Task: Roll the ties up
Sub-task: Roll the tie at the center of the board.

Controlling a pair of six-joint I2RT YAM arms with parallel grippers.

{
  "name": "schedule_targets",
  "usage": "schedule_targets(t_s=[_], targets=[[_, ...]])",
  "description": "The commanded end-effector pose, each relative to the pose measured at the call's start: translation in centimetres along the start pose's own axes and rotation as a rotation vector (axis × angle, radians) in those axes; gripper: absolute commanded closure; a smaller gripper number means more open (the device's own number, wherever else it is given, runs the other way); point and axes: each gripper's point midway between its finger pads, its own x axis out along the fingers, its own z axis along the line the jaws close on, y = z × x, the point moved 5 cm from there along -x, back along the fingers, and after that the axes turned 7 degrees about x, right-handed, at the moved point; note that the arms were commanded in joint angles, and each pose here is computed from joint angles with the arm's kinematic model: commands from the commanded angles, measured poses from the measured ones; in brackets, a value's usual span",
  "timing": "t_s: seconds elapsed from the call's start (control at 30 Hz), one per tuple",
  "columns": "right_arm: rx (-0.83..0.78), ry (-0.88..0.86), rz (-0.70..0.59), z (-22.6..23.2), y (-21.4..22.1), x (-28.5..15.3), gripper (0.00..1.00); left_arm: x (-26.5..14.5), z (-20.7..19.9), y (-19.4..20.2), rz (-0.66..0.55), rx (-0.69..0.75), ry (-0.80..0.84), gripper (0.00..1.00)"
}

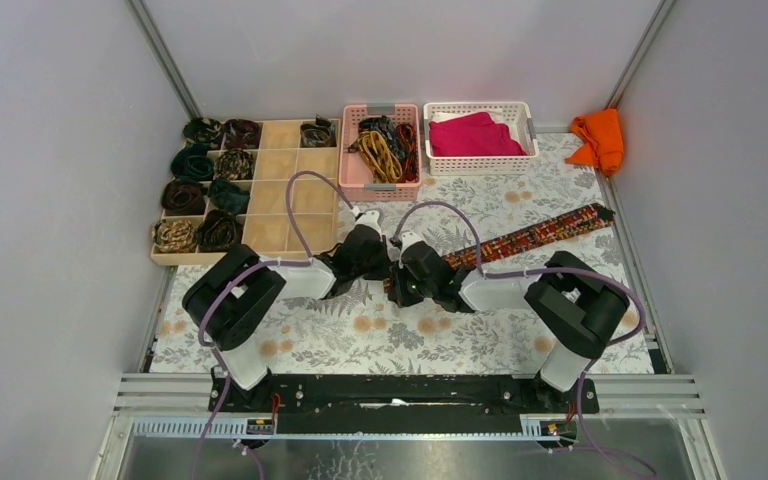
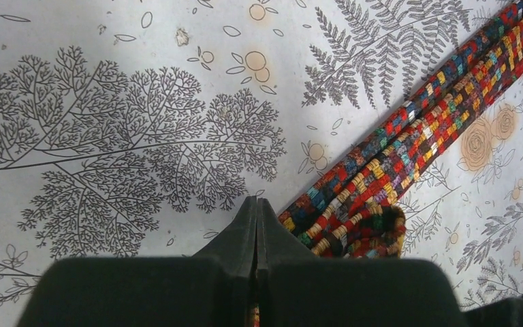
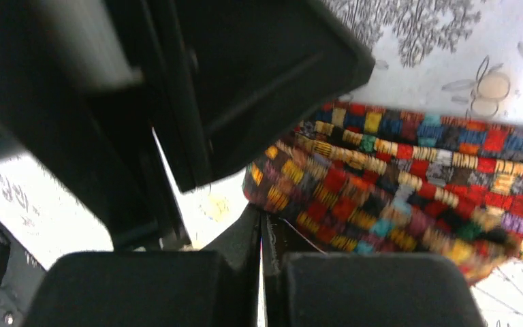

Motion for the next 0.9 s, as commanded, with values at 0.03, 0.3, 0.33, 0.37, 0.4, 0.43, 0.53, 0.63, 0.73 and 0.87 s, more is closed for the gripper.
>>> schedule_targets(t_s=[0.03,0.3,0.33,0.37,0.4,0.43,0.53,0.63,0.73,0.87], targets=[[-0.013,0.081,-0.042,-0.7,-0.8,1.8,1.00,-0.3,1.6,3.7,0.120,0.024,-0.076,1.00],[-0.026,0.054,-0.030,0.1,-1.1,1.6,1.00,-0.4,2.5,3.4,0.120,0.033,-0.158,1.00],[-0.030,0.053,-0.027,0.2,-1.0,1.2,1.00,-0.4,2.6,3.1,0.115,0.035,-0.174,1.00],[-0.039,0.055,-0.021,0.2,-0.9,0.7,1.00,-0.4,2.7,2.9,0.109,0.036,-0.190,1.00],[-0.049,0.065,-0.018,0.3,-0.9,0.1,1.00,-0.5,2.8,2.6,0.100,0.034,-0.208,1.00],[-0.055,0.068,-0.016,0.3,-0.8,-0.6,0.99,-0.5,3.0,2.4,0.093,0.032,-0.232,1.00],[-0.073,0.087,-0.023,0.4,-1.0,-2.8,0.93,-0.5,3.0,1.1,0.068,0.039,-0.268,1.00],[-0.074,0.151,-0.014,-0.2,-1.0,-4.4,0.92,0.0,2.6,0.0,0.057,0.044,-0.280,1.00],[-0.068,0.229,-0.003,-1.4,-0.5,-5.1,0.93,0.8,2.2,-0.6,0.060,0.057,-0.281,1.00],[-0.054,0.288,0.012,-2.9,0.7,-4.5,0.97,2.4,1.8,-1.3,0.044,0.085,-0.264,1.00]])
